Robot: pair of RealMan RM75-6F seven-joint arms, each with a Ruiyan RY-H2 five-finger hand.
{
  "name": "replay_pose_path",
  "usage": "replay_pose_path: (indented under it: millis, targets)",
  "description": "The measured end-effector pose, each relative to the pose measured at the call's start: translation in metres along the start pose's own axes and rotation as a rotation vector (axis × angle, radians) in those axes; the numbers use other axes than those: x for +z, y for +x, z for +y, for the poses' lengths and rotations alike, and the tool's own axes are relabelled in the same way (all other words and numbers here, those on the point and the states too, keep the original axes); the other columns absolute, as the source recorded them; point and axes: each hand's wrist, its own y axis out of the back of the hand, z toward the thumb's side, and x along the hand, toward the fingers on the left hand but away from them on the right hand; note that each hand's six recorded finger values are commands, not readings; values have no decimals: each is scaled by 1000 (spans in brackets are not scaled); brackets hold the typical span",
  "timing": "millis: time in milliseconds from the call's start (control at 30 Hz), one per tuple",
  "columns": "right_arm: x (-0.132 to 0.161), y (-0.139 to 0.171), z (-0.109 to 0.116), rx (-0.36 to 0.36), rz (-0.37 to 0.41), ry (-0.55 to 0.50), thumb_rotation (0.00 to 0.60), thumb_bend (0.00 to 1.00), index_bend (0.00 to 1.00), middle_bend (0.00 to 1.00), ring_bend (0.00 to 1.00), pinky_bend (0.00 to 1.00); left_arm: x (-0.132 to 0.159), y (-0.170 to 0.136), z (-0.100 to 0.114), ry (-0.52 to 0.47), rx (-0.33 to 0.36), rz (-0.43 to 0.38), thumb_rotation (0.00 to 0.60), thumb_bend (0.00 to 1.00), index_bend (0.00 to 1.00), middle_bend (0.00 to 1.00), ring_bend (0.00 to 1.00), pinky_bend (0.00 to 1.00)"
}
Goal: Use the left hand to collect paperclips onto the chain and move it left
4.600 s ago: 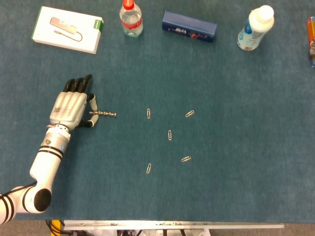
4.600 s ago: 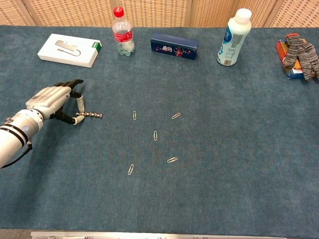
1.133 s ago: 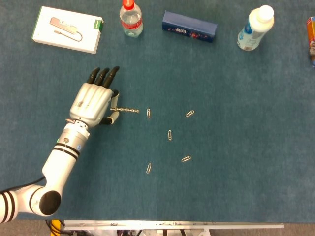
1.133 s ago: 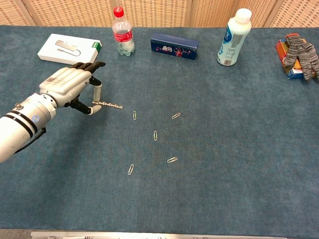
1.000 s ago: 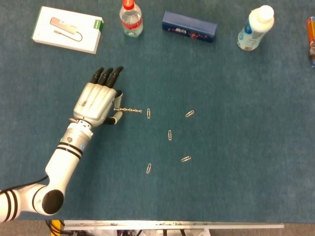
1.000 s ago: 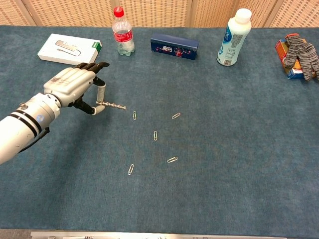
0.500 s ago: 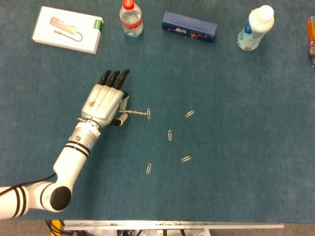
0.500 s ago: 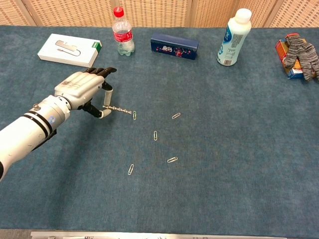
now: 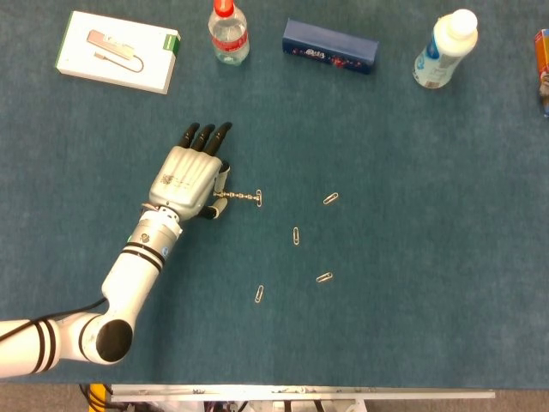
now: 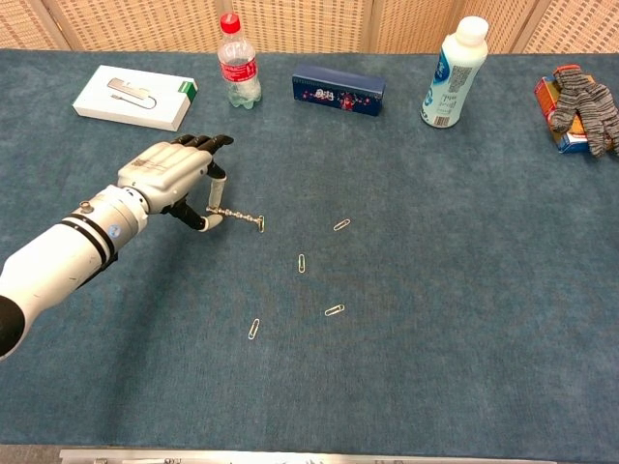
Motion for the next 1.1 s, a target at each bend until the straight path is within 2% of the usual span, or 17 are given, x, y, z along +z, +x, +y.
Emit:
replay_pose_path:
  millis: [567,1100]
  targets:
    - [-3,1,-3,5,-7,-11,600,357,528,348,247,224,1,-1,-4,-4,-10,-2,600,311,676,0,0,0]
    - [-4,12,-5,8,5,-33,600,357,528,348,248,224,10,-34,-4,-9,26,-67,600,311,677,0,0,0]
